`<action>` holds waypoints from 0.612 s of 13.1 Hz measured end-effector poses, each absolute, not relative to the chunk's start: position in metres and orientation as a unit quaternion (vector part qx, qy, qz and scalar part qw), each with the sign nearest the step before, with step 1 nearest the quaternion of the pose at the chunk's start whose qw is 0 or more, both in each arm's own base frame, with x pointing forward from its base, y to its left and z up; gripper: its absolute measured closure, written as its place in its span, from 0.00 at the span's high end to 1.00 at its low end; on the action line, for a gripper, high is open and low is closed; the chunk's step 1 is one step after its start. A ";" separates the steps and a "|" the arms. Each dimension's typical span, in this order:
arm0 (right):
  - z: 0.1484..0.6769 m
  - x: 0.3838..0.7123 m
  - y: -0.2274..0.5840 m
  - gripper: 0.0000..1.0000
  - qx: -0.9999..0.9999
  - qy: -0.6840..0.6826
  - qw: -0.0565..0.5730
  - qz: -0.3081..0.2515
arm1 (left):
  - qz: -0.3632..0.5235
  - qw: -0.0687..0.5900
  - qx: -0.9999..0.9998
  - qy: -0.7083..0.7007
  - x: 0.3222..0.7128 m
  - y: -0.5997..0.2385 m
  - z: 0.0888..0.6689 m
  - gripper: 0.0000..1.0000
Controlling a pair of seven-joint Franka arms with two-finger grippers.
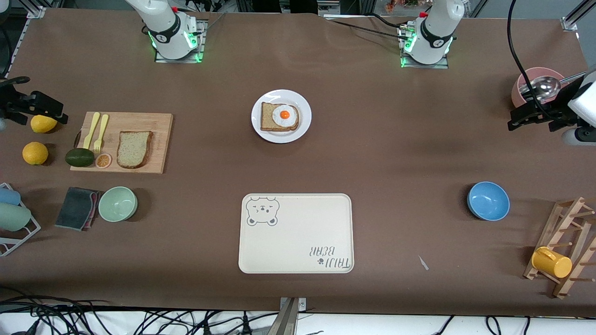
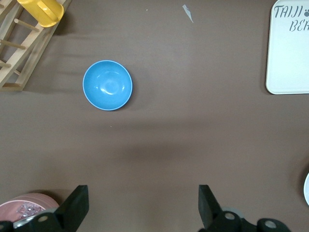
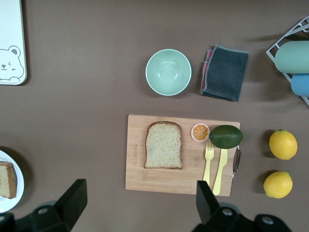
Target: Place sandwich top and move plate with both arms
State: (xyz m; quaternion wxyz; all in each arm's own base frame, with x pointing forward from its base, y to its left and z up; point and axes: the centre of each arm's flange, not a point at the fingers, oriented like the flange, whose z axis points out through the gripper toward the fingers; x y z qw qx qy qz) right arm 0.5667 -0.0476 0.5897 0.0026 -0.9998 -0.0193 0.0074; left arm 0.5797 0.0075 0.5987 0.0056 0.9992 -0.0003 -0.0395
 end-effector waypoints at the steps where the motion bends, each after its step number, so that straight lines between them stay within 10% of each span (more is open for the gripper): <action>1: 0.590 0.567 -0.048 1.00 -1.000 -0.019 0.003 0.007 | -0.040 0.006 0.999 0.000 0.580 0.007 0.599 1.00; 8: 0.589 0.566 -0.048 1.00 -1.000 -0.019 0.003 0.009 | -0.040 0.006 0.999 -0.003 0.580 0.005 0.598 1.00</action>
